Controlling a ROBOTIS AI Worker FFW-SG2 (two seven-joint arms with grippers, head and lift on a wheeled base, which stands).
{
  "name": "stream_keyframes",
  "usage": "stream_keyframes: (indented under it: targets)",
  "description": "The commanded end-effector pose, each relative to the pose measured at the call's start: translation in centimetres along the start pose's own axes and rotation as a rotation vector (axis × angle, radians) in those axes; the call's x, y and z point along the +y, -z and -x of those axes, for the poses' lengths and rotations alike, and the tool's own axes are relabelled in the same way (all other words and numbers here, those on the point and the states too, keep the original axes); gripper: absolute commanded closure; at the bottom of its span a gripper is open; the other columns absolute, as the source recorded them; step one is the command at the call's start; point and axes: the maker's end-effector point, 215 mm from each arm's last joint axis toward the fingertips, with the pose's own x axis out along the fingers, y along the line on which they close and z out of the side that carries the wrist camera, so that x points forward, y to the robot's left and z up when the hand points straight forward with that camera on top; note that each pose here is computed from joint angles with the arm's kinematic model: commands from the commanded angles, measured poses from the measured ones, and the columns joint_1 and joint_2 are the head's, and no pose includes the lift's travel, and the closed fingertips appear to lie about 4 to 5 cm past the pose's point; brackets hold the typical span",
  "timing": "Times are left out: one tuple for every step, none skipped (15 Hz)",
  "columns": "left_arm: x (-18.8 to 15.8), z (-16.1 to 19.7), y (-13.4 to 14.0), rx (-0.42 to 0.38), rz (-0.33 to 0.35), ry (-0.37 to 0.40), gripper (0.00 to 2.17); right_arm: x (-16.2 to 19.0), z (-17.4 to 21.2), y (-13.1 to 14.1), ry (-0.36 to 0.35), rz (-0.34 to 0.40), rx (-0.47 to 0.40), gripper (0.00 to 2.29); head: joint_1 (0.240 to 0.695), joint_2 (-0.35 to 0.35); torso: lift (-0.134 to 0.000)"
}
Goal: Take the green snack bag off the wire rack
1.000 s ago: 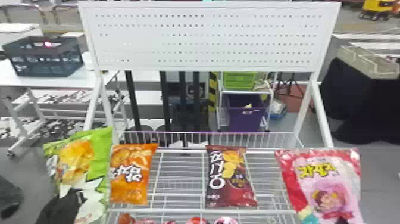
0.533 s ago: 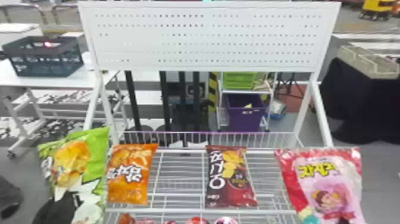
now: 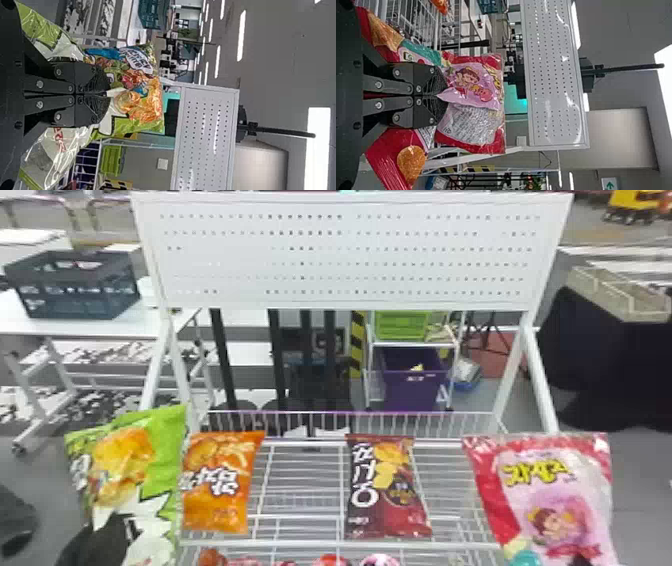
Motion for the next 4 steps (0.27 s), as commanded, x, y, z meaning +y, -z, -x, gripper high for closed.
stream_keyframes:
  targets:
    - [-0.16, 0.07, -0.12, -0.002, -0.002, 0.003, 1.69, -0.05, 0.19, -0.20, 0.002, 0.001, -0.004, 2.24, 0.499, 0.000, 0.000]
    - [-0.16, 0.07, -0.21, -0.005, -0.001, 0.003, 1.69, 0.00, 0.27, -0.11, 0.001, 0.000, -0.001, 2.24, 0.499, 0.000, 0.000]
    - [-0.21, 0.09, -0.18, -0.005, 0.000, 0.004, 1.69, -0.02, 0.34, -0.21, 0.001, 0.001, -0.003, 2.24, 0.499, 0.000, 0.000]
    - [-0.25, 0.09, -0.18, -0.005, 0.000, 0.005, 1.69, -0.05, 0.37, -0.35, 0.002, 0.003, -0.006, 2.24, 0.499, 0.000, 0.000]
